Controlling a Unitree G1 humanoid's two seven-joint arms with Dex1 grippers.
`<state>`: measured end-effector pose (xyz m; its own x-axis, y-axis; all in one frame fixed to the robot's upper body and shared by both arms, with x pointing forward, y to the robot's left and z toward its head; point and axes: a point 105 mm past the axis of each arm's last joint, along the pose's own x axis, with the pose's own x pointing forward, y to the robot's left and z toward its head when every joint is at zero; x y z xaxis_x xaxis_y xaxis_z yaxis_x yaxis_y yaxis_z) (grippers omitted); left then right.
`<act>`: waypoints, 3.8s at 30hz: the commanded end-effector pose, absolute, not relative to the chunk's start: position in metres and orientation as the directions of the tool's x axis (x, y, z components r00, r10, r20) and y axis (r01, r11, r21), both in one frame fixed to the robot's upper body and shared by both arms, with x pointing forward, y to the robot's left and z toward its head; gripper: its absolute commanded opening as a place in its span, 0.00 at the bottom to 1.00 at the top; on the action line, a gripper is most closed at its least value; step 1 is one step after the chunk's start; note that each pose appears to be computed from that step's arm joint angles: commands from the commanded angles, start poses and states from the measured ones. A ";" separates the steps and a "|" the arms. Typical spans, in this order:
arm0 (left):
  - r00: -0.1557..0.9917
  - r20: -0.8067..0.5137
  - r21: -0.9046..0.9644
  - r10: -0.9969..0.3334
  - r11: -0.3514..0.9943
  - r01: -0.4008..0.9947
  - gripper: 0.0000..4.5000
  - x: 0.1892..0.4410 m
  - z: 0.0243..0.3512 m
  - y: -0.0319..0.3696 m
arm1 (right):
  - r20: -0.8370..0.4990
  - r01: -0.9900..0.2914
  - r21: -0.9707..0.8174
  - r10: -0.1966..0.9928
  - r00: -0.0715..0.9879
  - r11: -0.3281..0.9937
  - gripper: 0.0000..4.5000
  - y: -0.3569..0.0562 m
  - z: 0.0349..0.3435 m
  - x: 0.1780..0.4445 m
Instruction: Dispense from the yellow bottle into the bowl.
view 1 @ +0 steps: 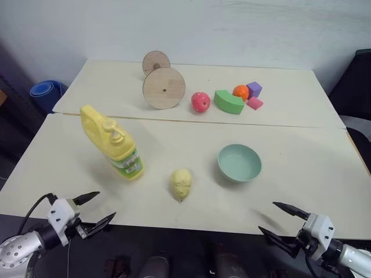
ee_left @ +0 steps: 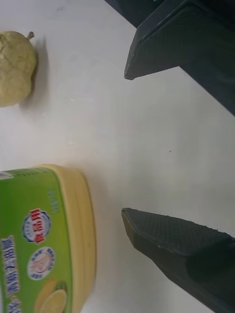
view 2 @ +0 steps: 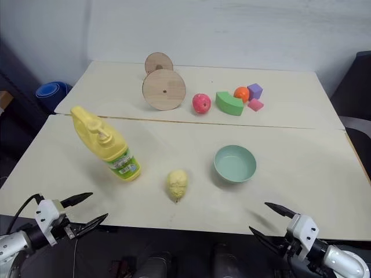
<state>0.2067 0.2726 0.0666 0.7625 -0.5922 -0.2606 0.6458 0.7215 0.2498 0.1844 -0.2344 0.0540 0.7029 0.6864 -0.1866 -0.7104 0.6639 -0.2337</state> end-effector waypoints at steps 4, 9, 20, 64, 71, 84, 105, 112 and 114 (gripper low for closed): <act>0.710 -0.233 0.175 -0.665 0.689 0.703 0.99 0.206 0.077 0.258 | -0.140 -0.786 -0.231 0.780 0.610 0.574 1.00 -0.201 0.082 0.200; 0.614 -0.161 0.138 -0.773 0.598 0.789 0.99 0.205 0.099 0.246 | -0.161 -0.880 -0.102 0.866 0.474 0.463 1.00 -0.126 0.115 0.238; 0.509 -0.209 0.109 -0.835 0.497 0.861 0.99 0.193 0.099 0.231 | -0.404 -0.867 0.070 0.809 0.428 0.494 1.00 -0.010 0.109 0.298; 0.346 0.003 0.091 -0.938 0.345 0.934 1.00 0.216 0.140 0.156 | -0.355 -0.561 -0.266 0.461 0.813 0.784 0.91 -0.322 0.094 0.327; 0.374 -0.024 0.121 -0.927 0.368 0.922 1.00 0.219 0.134 0.171 | -0.181 -0.671 -0.320 0.652 0.736 0.669 1.00 -0.285 0.150 0.311; 0.359 -0.052 0.149 -0.932 0.348 0.926 1.00 0.216 0.126 0.180 | -0.313 -0.830 -0.189 0.769 0.557 0.524 1.00 -0.152 0.095 0.279; 0.560 0.041 0.122 -0.828 0.560 0.819 1.00 0.202 0.142 0.199 | -0.346 -0.825 -0.278 0.750 0.564 0.492 0.00 -0.130 0.081 0.318; 0.591 0.258 -0.078 -0.764 0.593 0.801 0.80 0.187 0.205 0.211 | -0.327 -0.922 -0.385 0.927 0.185 0.048 0.00 -0.084 0.130 0.287; 0.598 0.323 -0.063 -0.733 0.614 0.787 0.65 0.186 0.231 0.224 | -0.337 -0.912 -0.402 0.939 0.066 -0.080 0.00 -0.069 0.147 0.277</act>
